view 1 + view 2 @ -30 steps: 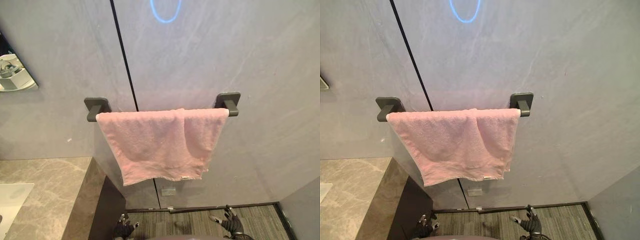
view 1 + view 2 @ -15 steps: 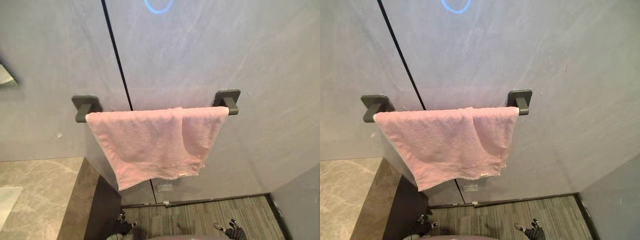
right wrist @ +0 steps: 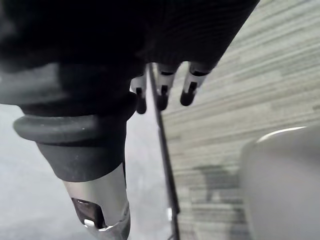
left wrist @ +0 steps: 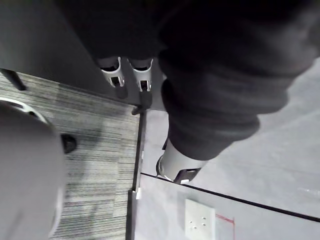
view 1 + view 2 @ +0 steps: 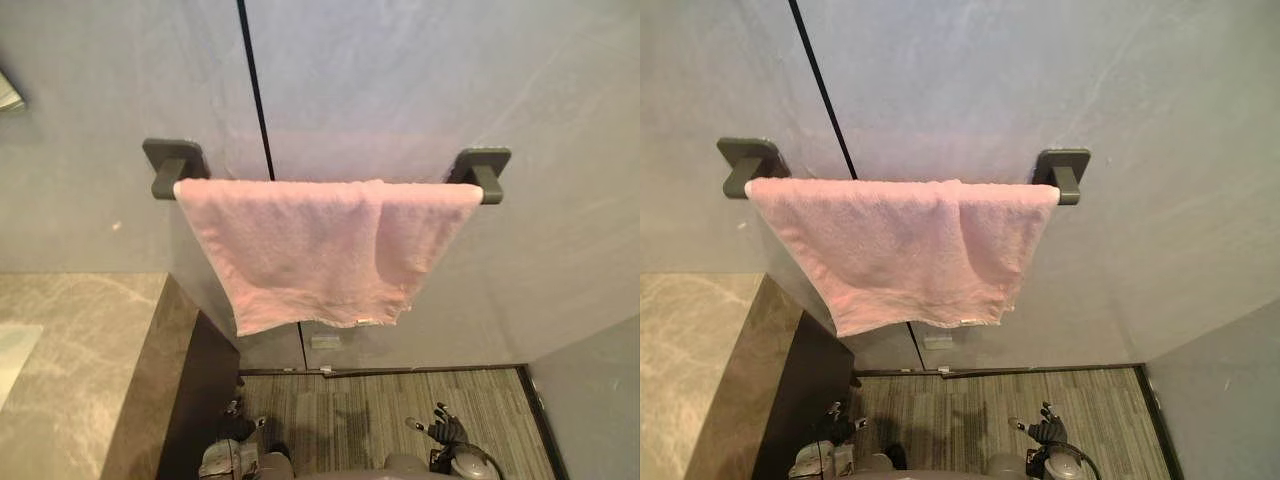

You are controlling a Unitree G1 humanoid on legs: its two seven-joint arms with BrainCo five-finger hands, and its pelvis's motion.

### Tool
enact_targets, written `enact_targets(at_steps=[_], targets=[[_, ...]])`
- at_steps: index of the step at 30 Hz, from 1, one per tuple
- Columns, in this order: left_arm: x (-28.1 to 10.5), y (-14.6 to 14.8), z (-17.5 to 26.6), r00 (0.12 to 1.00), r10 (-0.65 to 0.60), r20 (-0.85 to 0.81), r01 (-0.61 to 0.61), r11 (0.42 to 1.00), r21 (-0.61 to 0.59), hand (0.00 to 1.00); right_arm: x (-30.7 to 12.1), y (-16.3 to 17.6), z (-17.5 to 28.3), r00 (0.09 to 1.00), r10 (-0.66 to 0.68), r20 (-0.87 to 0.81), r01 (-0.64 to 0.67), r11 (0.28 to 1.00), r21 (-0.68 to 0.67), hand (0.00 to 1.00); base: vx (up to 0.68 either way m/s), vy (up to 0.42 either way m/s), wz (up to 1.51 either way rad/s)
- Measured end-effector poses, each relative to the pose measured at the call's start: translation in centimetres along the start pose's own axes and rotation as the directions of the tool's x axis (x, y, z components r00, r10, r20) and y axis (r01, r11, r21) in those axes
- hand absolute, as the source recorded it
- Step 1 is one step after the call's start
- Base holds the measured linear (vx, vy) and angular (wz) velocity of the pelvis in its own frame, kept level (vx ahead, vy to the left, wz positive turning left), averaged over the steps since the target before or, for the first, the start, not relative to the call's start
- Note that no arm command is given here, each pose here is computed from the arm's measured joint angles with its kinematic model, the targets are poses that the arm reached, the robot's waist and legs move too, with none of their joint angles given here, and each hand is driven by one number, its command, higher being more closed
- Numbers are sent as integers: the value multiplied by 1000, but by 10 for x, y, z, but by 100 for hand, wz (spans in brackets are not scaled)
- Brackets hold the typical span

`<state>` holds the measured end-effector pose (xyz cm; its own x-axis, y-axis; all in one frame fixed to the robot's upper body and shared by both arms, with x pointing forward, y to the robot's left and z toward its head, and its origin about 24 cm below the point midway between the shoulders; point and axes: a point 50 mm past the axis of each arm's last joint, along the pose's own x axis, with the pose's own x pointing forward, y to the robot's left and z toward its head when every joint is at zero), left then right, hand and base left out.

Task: Organize washtable

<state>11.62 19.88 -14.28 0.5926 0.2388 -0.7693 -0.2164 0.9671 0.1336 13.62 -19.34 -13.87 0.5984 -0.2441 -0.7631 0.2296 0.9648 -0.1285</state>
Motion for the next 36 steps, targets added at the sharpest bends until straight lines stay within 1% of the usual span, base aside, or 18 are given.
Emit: enact_targets(at_steps=[4, 11, 16, 18, 19, 20, 28, 34, 36], targets=[[0, -7, 0, 1000, -15, 1, 15, 1000, -13, 0, 5, -6, 14, 999, -25, 40, 25, 1000, -14, 0, -204, -114, -7], [0, -14, 6, 999, -42, 22, 41, 999, 14, 0, 1, -4, 4, 1000, -26, 13, 26, 999, -29, 0, -287, -61, 28], [0, -13, 1, 999, -41, 4, 41, 999, 20, 0, -1, -14, -4, 998, -63, -6, 63, 998, -15, 0, -226, 147, 19], [-1, -17, -2, 998, -54, -12, 54, 998, 44, 0, -2, -17, -8, 997, -72, -19, 72, 997, -10, 0, -155, 242, 26], [-2, -22, -5, 997, -67, -26, 69, 996, 50, 0, -2, -20, -9, 996, -86, -24, 87, 996, 12, 0, -116, 268, 28], [0, -15, -4, 998, -54, -27, 56, 995, 78, 0, -4, -10, -13, 997, -63, -40, 64, 998, 29, 0, -97, 236, 22], [0, -10, -13, 996, -53, -77, 62, 991, 118, 0, -3, -6, -13, 997, -55, -52, 58, 997, 50, 0, 23, 105, 19], [1, -10, -12, 996, -52, -76, 62, 988, 138, 0, -4, -6, -18, 996, -57, -67, 60, 997, 50, 0, 157, -94, 78], [1, -11, -12, 996, -48, -73, 57, 991, 120, 0, -5, -6, -19, 996, -57, -71, 61, 997, 53, 0, 126, -131, 59]])
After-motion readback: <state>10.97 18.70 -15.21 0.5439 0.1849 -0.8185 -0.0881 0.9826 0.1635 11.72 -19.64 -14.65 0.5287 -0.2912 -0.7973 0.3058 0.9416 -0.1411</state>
